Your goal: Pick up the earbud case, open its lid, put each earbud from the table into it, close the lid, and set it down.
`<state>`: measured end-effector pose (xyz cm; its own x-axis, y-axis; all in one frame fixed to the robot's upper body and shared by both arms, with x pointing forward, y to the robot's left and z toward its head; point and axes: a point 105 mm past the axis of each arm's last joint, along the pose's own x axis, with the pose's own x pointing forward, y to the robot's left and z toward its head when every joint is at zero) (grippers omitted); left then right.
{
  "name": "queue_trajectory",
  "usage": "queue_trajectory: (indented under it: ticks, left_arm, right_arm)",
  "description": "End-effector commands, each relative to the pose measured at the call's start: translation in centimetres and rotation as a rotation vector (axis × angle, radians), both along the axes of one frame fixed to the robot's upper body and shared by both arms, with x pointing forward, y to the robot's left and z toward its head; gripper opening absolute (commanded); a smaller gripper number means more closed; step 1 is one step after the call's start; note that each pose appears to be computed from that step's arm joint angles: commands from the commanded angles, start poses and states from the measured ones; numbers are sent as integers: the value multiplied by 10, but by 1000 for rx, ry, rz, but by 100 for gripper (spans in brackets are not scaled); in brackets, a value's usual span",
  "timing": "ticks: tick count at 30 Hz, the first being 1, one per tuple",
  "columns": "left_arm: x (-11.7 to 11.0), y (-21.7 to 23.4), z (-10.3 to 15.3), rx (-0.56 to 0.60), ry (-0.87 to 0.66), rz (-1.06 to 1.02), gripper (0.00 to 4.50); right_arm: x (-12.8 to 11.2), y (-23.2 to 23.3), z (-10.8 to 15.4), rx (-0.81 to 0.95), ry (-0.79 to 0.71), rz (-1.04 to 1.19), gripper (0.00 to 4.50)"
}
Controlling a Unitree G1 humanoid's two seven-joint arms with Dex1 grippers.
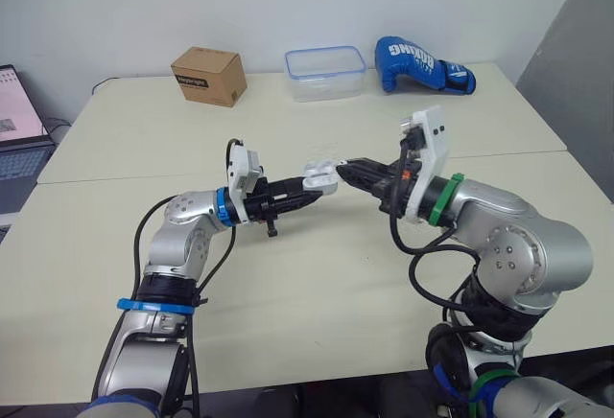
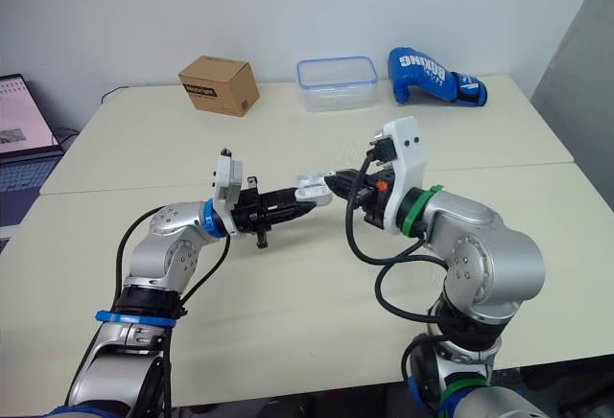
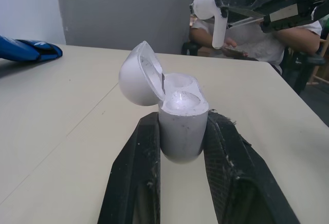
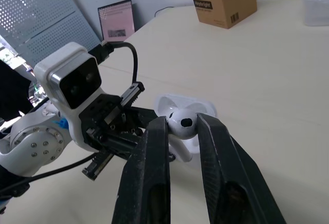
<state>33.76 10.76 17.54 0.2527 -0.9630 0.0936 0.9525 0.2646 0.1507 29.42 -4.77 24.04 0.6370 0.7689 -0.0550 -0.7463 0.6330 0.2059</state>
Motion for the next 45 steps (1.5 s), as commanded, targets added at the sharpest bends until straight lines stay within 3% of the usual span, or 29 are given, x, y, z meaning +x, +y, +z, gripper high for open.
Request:
queue_trajectory:
  ticks: [1, 17, 33, 45]
  left_arm:
    - [1, 1, 12, -5, -52, 4, 79]
    - [13, -4, 17, -29, -92, 82, 79]
    - [29, 8, 24, -26, -93, 137, 79]
    - [34, 8, 28, -49, -101, 154, 79]
  right_arm:
    - [-1, 5, 11, 25, -44, -31, 41]
    - [8, 28, 11, 134, 9, -141, 41]
    - [28, 44, 20, 191, -235, -145, 41]
    - [25, 52, 3, 144, -286, -191, 41]
